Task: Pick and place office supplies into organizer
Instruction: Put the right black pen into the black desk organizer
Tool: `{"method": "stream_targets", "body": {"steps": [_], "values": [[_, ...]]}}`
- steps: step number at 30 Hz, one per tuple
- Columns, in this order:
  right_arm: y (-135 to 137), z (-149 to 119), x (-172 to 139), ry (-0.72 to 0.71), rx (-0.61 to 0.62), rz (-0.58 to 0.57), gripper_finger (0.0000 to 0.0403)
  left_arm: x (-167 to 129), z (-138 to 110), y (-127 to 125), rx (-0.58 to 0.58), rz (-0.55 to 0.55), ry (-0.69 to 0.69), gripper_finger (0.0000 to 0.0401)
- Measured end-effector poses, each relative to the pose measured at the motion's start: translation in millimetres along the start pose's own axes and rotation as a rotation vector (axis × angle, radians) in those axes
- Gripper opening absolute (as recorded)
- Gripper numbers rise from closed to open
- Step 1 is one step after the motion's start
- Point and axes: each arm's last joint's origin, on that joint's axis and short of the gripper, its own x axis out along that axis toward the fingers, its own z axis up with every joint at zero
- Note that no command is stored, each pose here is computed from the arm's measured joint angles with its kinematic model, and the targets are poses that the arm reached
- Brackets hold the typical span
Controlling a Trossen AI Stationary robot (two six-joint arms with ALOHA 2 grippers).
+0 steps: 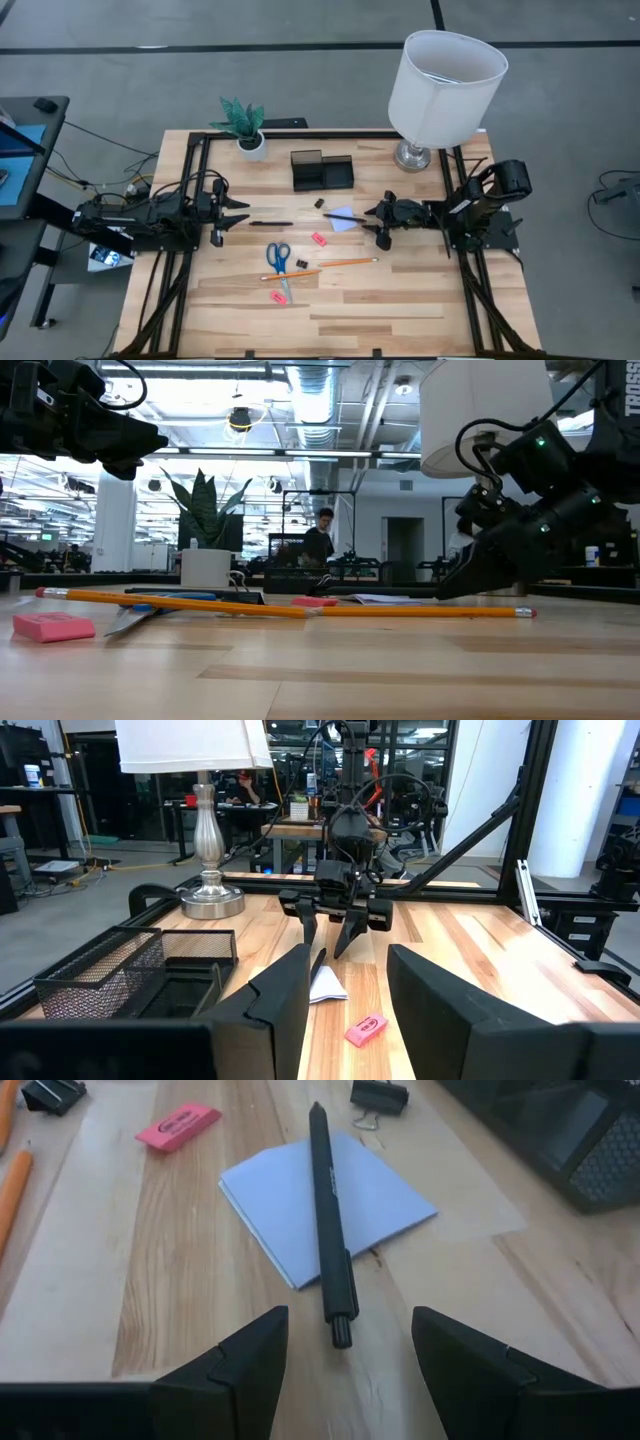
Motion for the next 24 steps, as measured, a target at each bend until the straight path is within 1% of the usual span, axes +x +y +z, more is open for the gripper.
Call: {"method": "stream_targets", "body": {"steps": [6,14,24], "values": [[0,-2,0,0.025,-0.002,-0.002,0.0209,0,0,0,0.0,0.0,0.0,0.0128],[0,-2,0,0.023,-0.002,-0.002,0.0209,0,0,0,0.0,0.0,0.0,0.0128],[2,9,6,-0.01,0.001,0.028,0.0209,0,0,0,0.0,0.0,0.0,0.0128]]}}
